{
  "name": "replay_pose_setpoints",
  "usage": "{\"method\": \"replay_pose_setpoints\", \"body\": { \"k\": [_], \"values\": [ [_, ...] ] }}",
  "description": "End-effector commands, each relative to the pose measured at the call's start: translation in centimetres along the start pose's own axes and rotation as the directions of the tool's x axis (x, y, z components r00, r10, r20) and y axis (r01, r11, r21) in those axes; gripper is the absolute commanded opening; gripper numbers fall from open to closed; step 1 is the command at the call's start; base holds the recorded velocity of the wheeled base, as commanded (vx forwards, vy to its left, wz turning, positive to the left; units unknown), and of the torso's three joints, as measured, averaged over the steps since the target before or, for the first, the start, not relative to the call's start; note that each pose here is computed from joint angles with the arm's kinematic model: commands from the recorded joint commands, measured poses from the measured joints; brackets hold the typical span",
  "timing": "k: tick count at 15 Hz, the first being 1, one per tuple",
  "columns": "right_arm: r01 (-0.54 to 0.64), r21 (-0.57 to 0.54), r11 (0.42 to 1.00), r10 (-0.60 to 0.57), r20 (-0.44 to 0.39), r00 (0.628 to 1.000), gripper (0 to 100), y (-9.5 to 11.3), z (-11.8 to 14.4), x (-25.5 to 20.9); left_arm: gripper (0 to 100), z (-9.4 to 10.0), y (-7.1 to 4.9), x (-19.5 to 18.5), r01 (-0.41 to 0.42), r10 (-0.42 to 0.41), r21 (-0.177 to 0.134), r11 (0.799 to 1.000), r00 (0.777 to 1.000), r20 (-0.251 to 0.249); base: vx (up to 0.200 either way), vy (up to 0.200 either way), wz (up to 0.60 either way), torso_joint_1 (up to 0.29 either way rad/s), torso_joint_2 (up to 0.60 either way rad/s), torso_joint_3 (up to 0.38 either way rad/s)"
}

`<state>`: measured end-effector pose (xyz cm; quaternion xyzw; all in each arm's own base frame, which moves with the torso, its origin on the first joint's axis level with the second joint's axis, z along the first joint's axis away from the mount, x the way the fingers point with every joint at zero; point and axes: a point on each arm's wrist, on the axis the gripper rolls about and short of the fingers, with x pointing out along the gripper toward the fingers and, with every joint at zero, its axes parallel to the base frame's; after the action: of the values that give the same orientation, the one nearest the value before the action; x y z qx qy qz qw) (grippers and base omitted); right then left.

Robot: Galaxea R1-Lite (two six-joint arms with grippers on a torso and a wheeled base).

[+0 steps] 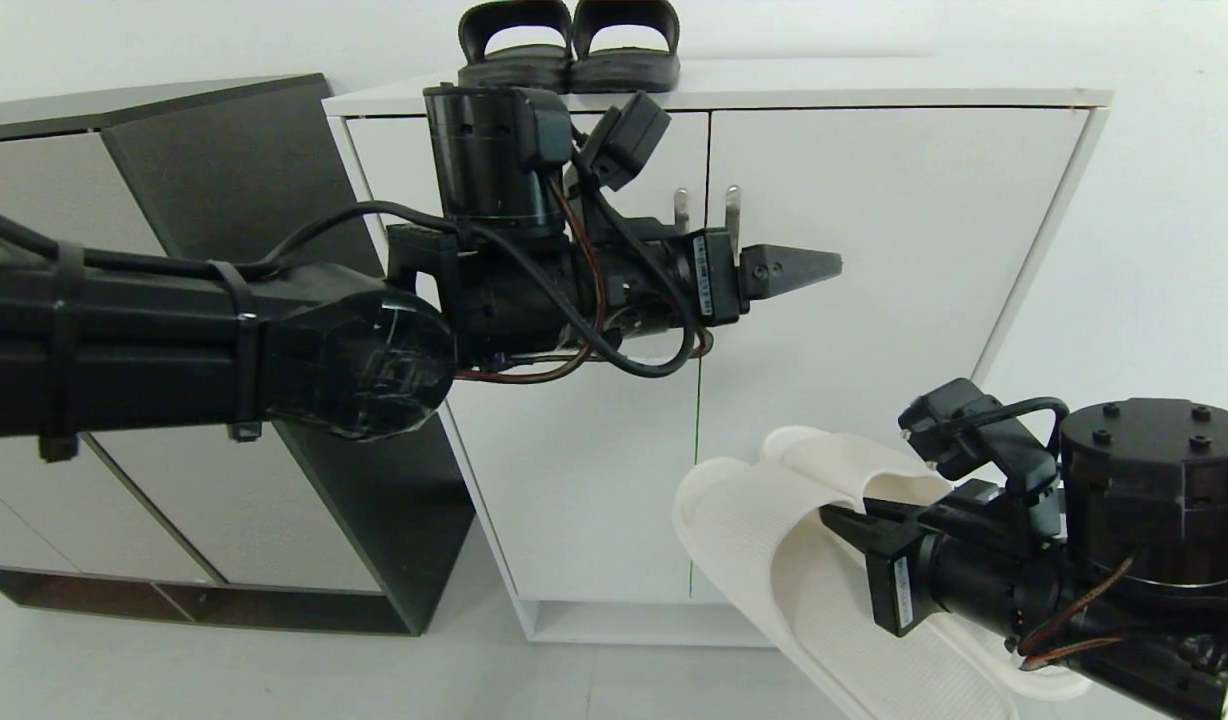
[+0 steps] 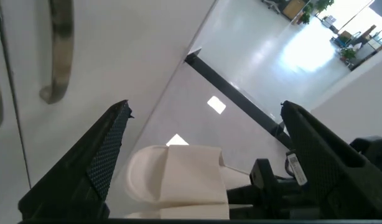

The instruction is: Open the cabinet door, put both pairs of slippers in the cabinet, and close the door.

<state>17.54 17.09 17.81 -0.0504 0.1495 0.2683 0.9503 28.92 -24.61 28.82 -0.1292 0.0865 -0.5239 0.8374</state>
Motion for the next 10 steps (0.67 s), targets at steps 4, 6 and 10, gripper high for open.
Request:
{"method": "replay_pose_setpoints", "body": {
  "k": [4, 6, 10],
  "values": [
    [0.000, 0.001, 1.000, 0.000, 0.003, 1.000, 0, 0.0, 0.1, 0.0, 100, 0.9, 1.4, 1.5, -0.093, 0.092, 0.013, 0.996, 0.994, 0.059, 0.000, 0.000, 0.00, 0.000, 0.00, 0.000],
    [-0.001, 0.000, 1.000, 0.001, 0.002, 1.000, 0, 0.0, 0.0, -0.1, 100, 1.1, 2.0, 1.2, -0.121, 0.120, 0.014, 0.993, 0.990, 0.071, 0.000, 0.000, 0.00, 0.000, 0.00, 0.000],
    [-0.002, -0.002, 1.000, 0.002, -0.007, 1.000, 0, 0.0, -0.2, 0.0, 100, 1.3, 3.4, 1.3, -0.191, 0.189, 0.014, 0.981, 0.978, 0.092, 0.000, 0.000, 0.00, 0.000, 0.00, 0.000]
  ]
}}
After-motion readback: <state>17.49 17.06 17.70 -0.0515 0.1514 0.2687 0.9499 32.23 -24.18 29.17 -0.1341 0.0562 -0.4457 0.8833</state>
